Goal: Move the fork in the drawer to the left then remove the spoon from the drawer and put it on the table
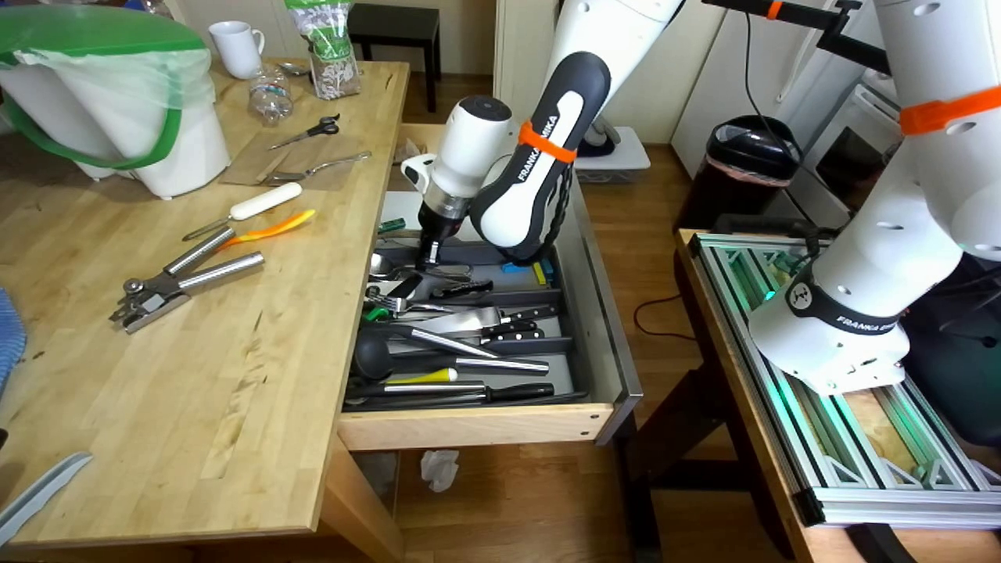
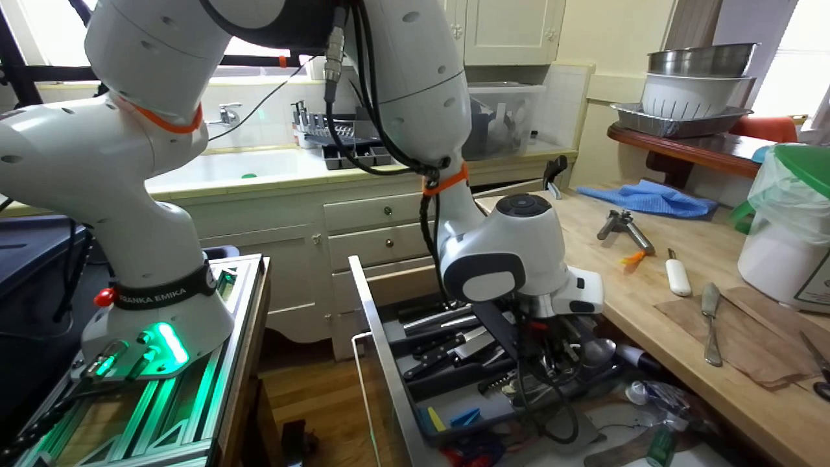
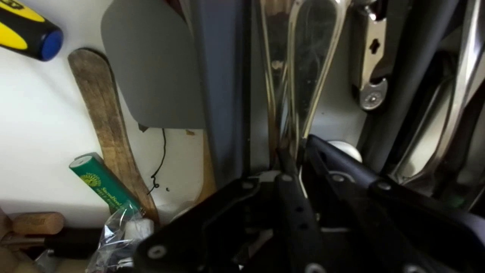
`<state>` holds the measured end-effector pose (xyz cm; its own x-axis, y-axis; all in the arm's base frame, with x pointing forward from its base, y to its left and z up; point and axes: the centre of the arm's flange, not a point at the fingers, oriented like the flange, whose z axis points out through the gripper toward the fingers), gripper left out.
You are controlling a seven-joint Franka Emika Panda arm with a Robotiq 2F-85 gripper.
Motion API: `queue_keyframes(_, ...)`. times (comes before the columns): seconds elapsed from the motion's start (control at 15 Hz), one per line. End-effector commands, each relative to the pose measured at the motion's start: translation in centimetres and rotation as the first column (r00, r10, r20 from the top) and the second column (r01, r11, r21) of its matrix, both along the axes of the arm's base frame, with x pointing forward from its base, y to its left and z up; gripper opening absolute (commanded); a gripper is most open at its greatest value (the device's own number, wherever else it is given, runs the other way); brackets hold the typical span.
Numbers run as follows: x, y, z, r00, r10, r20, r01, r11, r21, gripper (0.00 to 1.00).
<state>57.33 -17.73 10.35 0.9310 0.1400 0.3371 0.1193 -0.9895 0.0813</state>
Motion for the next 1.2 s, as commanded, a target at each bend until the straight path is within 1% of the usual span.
queue_keyframes(0.0,-0.8,0.9,2.5,0.998,0.011,-0.06,-0.01,1.0,0.026,0.03)
queue_keyframes(0.33,-1.3,2.2,4.9,0.987,0.04,-0.154,-0.026,0.996,0.088,0.03)
queue_keyframes(0.47,-1.7,2.2,6.3,0.977,0.05,-0.208,-0.022,0.99,0.136,0.03)
queue_keyframes(0.53,-2.0,2.2,7.1,0.97,0.066,-0.235,-0.026,0.985,0.173,0.03)
queue_keyframes(0.67,-2.5,2.1,8.5,0.958,0.099,-0.269,-0.034,0.971,0.235,0.03)
queue_keyframes(0.93,-3.8,1.7,11.6,0.929,0.193,-0.317,-0.073,0.932,0.355,0.03)
queue_keyframes(1.13,-4.9,1.4,13.7,0.903,0.275,-0.33,-0.119,0.899,0.422,0.03)
